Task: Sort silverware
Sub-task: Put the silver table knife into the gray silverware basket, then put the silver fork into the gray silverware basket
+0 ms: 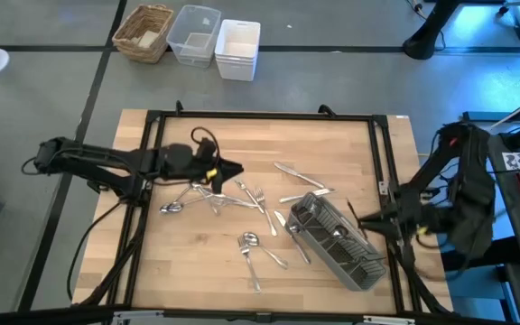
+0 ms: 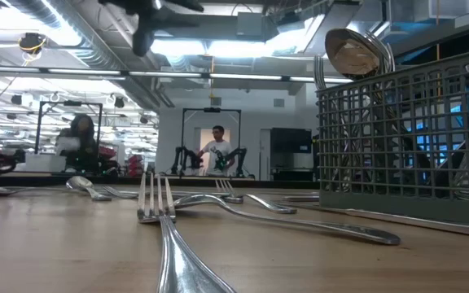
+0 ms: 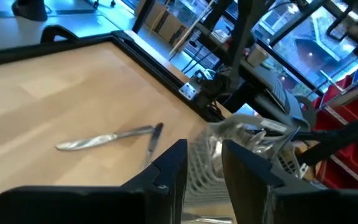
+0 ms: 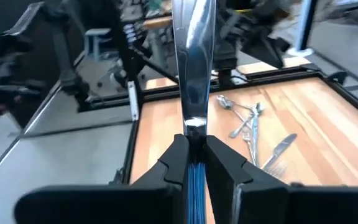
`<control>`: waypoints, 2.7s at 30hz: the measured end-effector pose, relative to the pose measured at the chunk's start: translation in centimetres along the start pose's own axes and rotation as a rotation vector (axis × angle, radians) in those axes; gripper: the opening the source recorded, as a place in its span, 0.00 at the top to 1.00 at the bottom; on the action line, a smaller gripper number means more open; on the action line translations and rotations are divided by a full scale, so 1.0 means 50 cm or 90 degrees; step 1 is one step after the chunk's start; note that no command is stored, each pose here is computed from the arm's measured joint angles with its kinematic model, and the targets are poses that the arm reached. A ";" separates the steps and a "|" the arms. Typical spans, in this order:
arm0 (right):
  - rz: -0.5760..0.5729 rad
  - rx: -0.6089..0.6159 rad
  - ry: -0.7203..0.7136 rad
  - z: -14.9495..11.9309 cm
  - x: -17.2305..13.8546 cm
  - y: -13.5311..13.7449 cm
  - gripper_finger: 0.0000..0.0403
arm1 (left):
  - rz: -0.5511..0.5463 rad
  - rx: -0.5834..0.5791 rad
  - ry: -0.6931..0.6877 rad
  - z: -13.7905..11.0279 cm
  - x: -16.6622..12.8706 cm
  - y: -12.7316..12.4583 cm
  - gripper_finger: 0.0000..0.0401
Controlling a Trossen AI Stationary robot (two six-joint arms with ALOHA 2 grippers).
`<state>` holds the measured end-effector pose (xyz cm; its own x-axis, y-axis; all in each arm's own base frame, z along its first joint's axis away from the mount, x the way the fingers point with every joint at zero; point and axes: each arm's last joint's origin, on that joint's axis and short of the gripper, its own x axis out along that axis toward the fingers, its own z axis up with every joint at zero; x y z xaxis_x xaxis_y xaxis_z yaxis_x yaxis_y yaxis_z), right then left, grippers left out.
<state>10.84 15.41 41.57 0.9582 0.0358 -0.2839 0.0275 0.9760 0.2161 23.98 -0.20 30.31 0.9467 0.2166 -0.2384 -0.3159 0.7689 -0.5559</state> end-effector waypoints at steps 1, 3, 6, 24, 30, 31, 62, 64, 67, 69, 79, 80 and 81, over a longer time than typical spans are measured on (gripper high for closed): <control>-0.012 0.009 -0.010 -0.020 0.000 0.008 0.91 | 0.001 -0.001 -0.003 -0.007 -0.002 -0.009 0.77; -0.024 0.028 -0.032 -0.059 0.000 0.025 0.91 | 0.001 -0.003 -0.014 -0.020 -0.003 -0.026 0.77; -0.025 0.053 -0.065 -0.117 -0.003 0.050 0.91 | 0.014 -0.007 -0.012 -0.043 -0.001 -0.041 0.77; -0.096 -0.037 -0.169 -0.391 0.047 0.077 0.91 | 0.050 -0.104 0.026 -0.143 0.076 -0.059 0.77; -0.092 -0.048 -0.149 -0.415 0.055 0.078 0.91 | 0.032 -0.116 0.012 -0.146 0.086 -0.065 0.77; -0.089 -0.049 -0.142 -0.415 0.055 0.079 0.91 | 0.032 -0.117 0.012 -0.146 0.086 -0.065 0.77; -0.072 -0.062 -0.087 -0.419 0.059 0.079 0.80 | 0.013 -0.113 -0.005 -0.140 0.087 -0.070 0.77; -0.072 -0.062 -0.086 -0.419 0.059 0.079 0.76 | 0.013 -0.116 -0.005 -0.140 0.087 -0.070 0.77; -0.073 -0.067 -0.085 -0.421 0.059 0.078 0.72 | 0.013 -0.116 -0.005 -0.140 0.087 -0.070 0.77; -0.073 -0.067 -0.086 -0.421 0.059 0.078 0.71 | 0.013 -0.116 -0.005 -0.140 0.087 -0.070 0.77; -0.068 -0.052 -0.083 -0.410 0.058 0.087 0.70 | 0.012 -0.114 -0.005 -0.140 0.087 -0.071 0.77; -0.067 -0.049 -0.084 -0.407 0.057 0.089 0.70 | 0.012 -0.114 -0.005 -0.140 0.087 -0.071 0.77; -0.067 -0.048 -0.087 -0.404 0.056 0.091 0.70 | 0.012 -0.114 -0.005 -0.140 0.087 -0.071 0.77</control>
<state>7.92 24.31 22.90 0.9810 -0.0917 -0.1711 0.1131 0.9863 0.1200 28.75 -6.18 25.68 0.9408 0.2353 -0.2438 -0.3388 0.6452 -0.6848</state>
